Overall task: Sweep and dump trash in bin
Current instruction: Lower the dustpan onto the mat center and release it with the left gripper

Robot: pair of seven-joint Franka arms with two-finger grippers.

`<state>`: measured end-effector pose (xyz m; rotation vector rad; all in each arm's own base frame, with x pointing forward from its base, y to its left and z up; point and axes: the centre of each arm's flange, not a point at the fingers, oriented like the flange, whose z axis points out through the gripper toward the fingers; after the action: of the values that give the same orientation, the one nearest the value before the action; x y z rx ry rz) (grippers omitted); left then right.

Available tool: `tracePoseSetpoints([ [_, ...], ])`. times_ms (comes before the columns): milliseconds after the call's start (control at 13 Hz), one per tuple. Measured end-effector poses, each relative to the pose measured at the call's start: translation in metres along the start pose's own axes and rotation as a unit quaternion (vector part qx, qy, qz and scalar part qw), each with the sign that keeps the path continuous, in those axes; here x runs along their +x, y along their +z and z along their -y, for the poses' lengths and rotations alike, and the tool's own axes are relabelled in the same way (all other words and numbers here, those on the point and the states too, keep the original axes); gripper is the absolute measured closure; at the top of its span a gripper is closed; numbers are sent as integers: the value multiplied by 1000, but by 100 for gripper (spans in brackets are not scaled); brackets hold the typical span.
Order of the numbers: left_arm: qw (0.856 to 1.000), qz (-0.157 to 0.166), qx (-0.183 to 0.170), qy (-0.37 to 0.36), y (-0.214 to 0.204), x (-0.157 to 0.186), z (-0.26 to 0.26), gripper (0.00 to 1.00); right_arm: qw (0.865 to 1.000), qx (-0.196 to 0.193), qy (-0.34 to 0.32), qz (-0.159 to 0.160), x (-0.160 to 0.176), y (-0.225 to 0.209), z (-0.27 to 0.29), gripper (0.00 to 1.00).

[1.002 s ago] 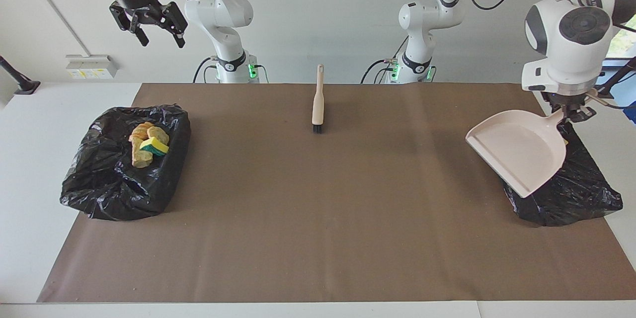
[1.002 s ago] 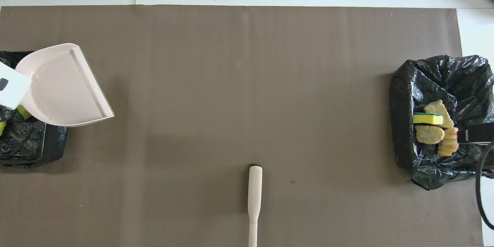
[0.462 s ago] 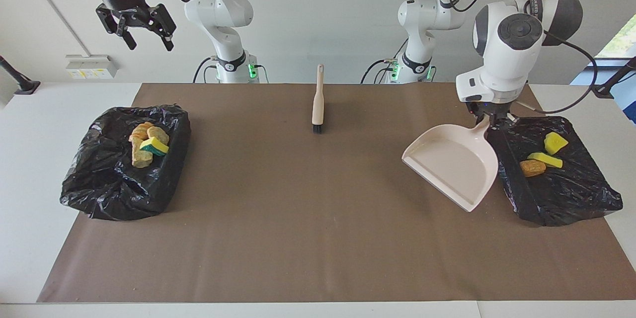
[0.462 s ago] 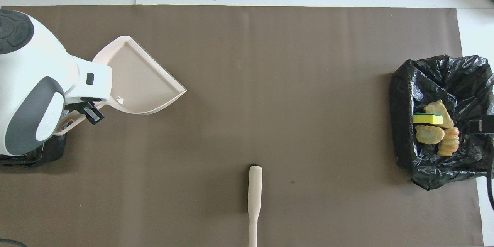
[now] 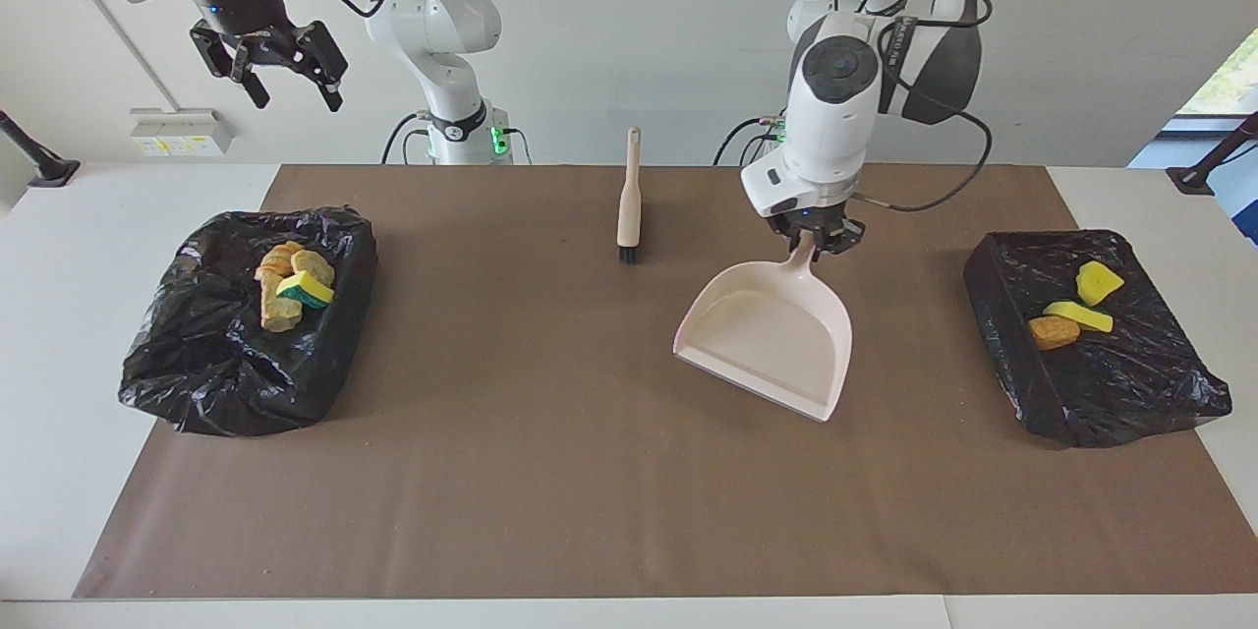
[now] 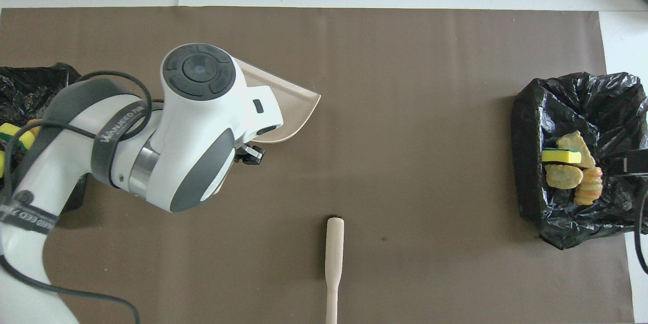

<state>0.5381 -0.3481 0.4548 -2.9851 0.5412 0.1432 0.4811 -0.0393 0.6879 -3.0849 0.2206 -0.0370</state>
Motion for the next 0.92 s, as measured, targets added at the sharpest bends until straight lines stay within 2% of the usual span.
tracePoseSetpoints([
  [154,998,-20,-24,-57,14,23,-29,68,1000,-2,2,-7,6,3,-1,0],
  [385,989,-43,-67,-123,30,45,-53,68,1000,-3,10,2,12,12,-8,0],
  [694,987,-44,-72,-139,69,61,-93,68,1000,-3,-12,7,10,14,14,0],
  [925,988,-43,-65,-136,80,68,-100,68,1000,-6,-9,6,10,14,9,0],
])
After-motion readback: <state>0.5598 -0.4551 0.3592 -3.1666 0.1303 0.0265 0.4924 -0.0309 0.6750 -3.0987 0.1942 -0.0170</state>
